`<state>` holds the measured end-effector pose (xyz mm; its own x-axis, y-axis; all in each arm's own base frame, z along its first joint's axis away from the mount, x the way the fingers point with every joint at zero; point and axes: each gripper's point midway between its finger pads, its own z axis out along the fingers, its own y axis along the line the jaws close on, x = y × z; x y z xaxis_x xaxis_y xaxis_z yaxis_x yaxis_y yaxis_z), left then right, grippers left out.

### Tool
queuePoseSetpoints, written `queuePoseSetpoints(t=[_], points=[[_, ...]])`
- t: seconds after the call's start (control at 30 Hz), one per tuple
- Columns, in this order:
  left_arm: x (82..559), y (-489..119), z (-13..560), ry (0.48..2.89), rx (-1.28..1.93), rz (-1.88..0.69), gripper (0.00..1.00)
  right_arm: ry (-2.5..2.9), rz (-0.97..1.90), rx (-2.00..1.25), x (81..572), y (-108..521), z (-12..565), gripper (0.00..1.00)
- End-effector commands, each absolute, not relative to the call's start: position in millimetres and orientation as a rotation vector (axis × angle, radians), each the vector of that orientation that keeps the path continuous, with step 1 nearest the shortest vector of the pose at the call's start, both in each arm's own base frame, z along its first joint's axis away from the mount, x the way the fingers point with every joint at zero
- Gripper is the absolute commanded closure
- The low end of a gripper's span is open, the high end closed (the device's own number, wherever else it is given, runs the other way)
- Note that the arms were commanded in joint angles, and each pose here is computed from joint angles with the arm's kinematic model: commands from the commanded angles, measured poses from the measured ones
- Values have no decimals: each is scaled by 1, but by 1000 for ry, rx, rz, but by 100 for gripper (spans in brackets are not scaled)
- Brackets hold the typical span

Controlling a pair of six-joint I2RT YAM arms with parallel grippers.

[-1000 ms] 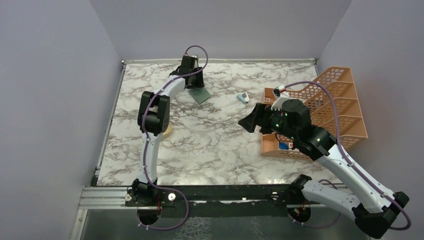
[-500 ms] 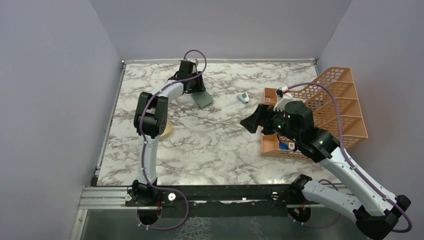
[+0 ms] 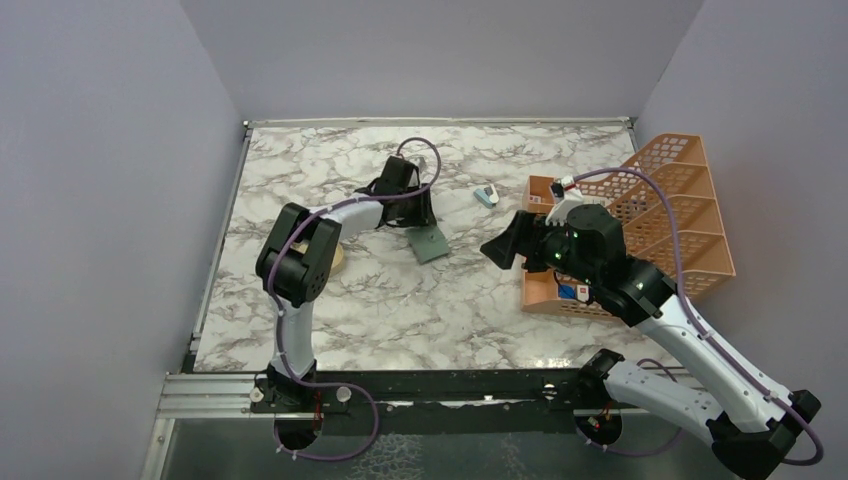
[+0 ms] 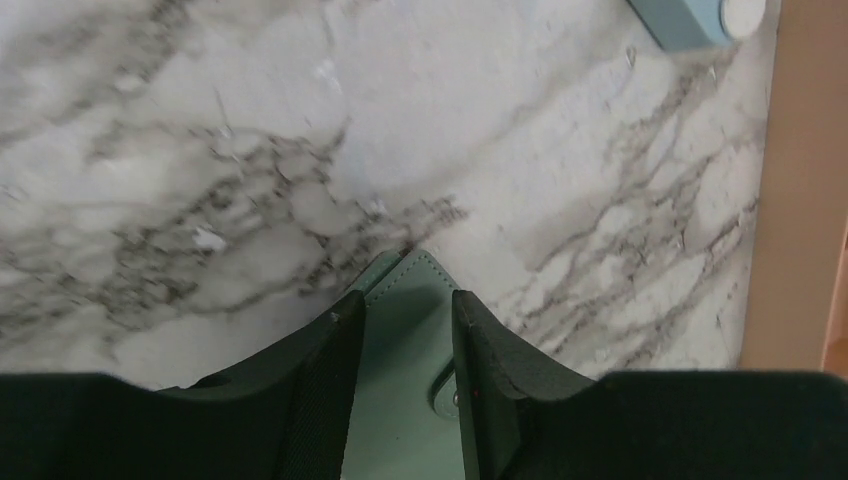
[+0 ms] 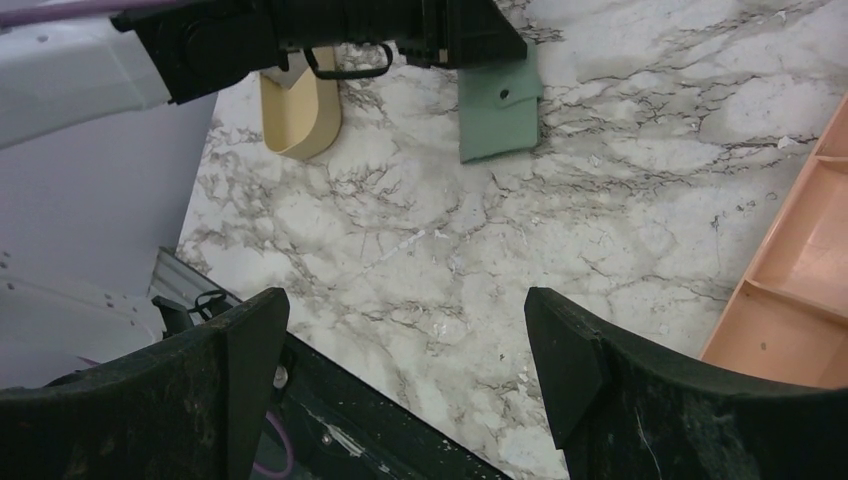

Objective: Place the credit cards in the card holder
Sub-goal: Move the card holder to the center of the board.

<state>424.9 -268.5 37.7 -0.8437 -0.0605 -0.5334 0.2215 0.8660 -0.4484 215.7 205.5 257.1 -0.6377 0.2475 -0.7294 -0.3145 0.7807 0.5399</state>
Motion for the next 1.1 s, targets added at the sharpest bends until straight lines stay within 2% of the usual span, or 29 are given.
queuePoseSetpoints(t=[0.0,0.33,0.53,0.63,0.8,0.9,1.07], points=[[346,-278,6,2676,161,-732,59,2132,786,-25,217,199,247,11],[273,-291,27,2645,140,-935,59,2243,780,-7,209,201,219,12],[279,-284,84,2480,153,-933,54,2313,856,-57,203,218,204,22],[287,-272,113,2401,160,-851,49,2346,922,-79,200,231,198,32],[293,-246,159,2256,154,-731,39,2460,966,-83,199,247,170,47],[291,-229,184,2169,148,-672,14,2526,950,-86,200,253,148,50],[282,-198,225,2025,143,-583,1,2616,825,-131,209,258,115,54]])
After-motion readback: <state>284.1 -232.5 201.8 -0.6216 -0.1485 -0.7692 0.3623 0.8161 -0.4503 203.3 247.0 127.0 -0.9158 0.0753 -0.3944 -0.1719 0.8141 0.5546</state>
